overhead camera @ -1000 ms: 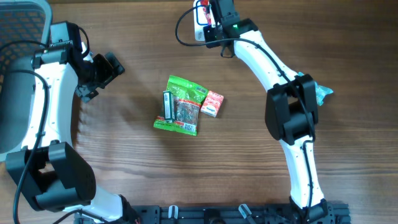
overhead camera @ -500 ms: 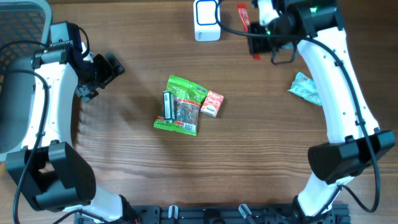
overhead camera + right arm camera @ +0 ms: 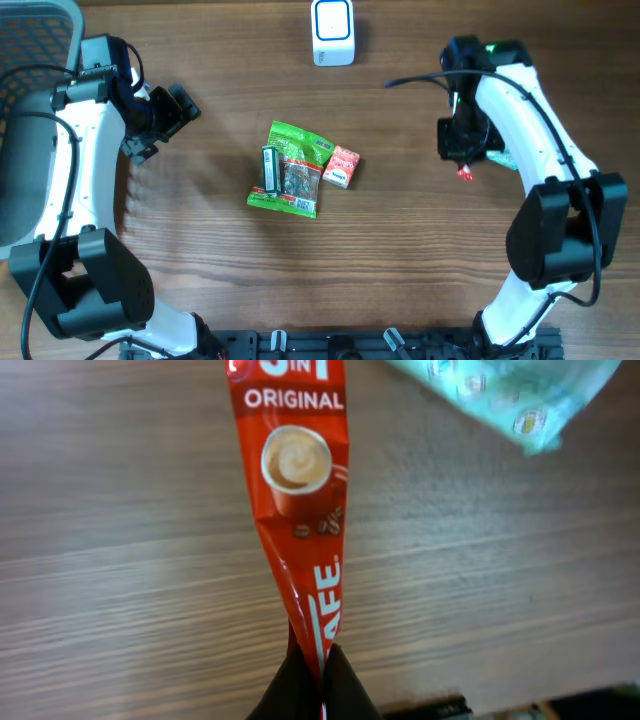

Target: Scan the item barcode

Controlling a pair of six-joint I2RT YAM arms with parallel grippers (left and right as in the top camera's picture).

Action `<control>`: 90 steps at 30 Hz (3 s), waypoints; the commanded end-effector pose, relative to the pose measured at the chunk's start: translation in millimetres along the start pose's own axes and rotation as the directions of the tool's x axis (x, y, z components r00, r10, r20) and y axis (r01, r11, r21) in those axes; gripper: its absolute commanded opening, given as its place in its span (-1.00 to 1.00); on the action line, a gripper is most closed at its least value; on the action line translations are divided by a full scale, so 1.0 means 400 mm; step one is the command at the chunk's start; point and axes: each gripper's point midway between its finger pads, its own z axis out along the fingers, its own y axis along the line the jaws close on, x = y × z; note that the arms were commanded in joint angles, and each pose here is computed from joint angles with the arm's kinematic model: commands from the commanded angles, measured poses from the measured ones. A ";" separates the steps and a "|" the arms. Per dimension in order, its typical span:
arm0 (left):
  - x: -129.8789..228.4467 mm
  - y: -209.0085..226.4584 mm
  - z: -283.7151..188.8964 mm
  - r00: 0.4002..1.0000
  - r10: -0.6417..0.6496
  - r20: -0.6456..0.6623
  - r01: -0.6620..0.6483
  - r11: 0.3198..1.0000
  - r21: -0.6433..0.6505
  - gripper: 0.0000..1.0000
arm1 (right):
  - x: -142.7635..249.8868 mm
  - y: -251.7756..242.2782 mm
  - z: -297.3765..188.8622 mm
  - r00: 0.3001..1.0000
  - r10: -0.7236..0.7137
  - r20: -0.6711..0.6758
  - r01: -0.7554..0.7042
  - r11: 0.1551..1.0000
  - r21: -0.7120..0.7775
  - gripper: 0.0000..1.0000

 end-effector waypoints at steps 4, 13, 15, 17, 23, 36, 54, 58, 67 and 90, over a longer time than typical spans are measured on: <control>0.004 0.002 0.010 1.000 0.005 -0.014 -0.005 1.000 0.001 1.00 | 0.000 -0.007 0.105 1.000 0.019 -0.007 -0.018 0.998 0.052 0.53; 0.004 0.002 0.010 1.000 0.005 -0.014 -0.005 1.000 0.001 1.00 | -0.013 0.250 0.059 0.987 -0.147 0.061 0.158 0.853 -0.498 0.33; 0.004 0.002 0.010 1.000 0.005 -0.014 -0.005 1.000 0.001 1.00 | -0.014 0.300 0.039 0.982 -0.167 0.090 0.188 0.812 -0.552 0.28; 0.004 0.002 0.010 1.000 0.005 -0.014 -0.005 1.000 0.001 1.00 | -0.009 0.351 0.024 0.971 -0.203 0.126 0.239 0.784 -0.573 0.28; 0.004 0.002 0.010 1.000 0.005 -0.014 -0.005 1.000 0.001 1.00 | -0.011 0.463 -0.002 0.975 -0.157 0.158 0.220 0.780 -0.585 0.29; 0.004 0.002 0.010 1.000 0.004 -0.014 -0.004 1.000 0.001 1.00 | -0.032 0.497 -0.012 0.988 -0.055 0.145 0.134 0.780 -0.611 0.57; 0.004 0.002 0.010 1.000 0.005 -0.014 -0.005 1.000 0.001 1.00 | -0.054 0.538 0.041 0.977 -0.027 0.213 0.161 0.745 -0.648 -0.91; 0.004 0.002 0.010 1.000 0.005 -0.014 -0.005 1.000 0.001 1.00 | -0.063 0.533 0.096 0.976 0.039 0.213 0.110 0.757 -0.644 -0.91; 0.004 0.002 0.010 1.000 0.005 -0.014 -0.005 1.000 0.001 1.00 | -0.063 0.494 0.138 0.978 0.065 0.198 0.069 0.794 -0.603 -0.91; 0.004 0.002 0.010 1.000 0.005 -0.014 -0.005 1.000 0.001 1.00 | -0.062 0.410 0.170 0.985 0.087 0.146 0.009 0.832 -0.555 -0.88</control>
